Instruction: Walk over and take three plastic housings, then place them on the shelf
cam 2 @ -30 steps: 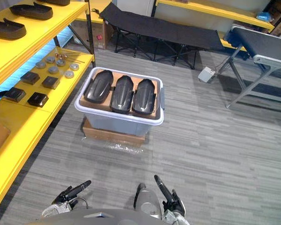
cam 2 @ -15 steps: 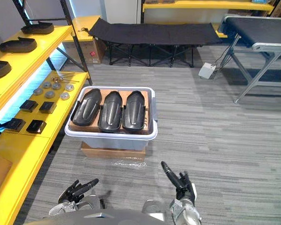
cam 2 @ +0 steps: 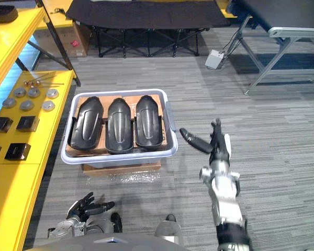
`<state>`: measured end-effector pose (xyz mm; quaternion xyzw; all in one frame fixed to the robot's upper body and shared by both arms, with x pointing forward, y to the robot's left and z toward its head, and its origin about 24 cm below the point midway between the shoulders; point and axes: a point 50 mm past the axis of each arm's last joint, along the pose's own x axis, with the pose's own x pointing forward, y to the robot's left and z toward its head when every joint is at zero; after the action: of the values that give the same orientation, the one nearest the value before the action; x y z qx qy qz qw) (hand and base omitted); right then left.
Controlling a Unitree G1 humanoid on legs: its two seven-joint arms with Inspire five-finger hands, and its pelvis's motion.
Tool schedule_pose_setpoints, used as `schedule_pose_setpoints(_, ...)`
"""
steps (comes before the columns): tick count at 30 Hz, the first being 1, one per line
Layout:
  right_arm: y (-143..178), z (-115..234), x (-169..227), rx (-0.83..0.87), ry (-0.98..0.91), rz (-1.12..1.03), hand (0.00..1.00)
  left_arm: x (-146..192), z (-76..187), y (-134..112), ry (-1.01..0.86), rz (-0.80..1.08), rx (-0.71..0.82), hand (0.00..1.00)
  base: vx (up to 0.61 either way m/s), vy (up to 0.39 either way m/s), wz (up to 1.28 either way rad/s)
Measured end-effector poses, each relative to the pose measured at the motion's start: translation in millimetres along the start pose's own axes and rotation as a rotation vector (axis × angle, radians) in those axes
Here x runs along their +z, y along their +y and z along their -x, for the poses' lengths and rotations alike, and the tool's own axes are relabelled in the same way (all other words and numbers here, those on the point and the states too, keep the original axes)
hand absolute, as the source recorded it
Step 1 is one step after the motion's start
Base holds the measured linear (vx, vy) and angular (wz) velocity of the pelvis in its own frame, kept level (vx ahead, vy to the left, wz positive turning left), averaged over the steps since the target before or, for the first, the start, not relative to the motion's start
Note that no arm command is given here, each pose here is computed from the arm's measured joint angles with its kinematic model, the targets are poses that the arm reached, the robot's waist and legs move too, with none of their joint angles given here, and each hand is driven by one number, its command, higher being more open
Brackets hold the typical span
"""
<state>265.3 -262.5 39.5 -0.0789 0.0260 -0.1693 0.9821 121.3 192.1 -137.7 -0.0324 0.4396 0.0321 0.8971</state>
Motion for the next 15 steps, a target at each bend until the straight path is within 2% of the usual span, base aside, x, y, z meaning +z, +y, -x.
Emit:
schedule_pose_setpoints(4, -14.0, -52.0, 47.9, -0.085, -0.045, 0.06, 1.0, 28.2, -3.2, -12.5, -0.106, -0.042, -0.07, 1.0, -0.12, 0.035, 0.31)
schedule_pose_setpoints(7, -20.6, -78.2, 78.1, -0.123, -0.05, 0.082, 1.0, 47.2, -4.4, -20.8, -0.172, -0.079, -0.112, 1.0, -0.16, 0.018, 0.3)
schedule_pose_setpoints(15, -21.3, -110.9, 127.8, -0.129, -0.047, 0.145, 1.0, 73.0, -3.1, -33.9, -0.273, -0.139, -0.176, 1.0, -0.12, 0.01, 0.19)
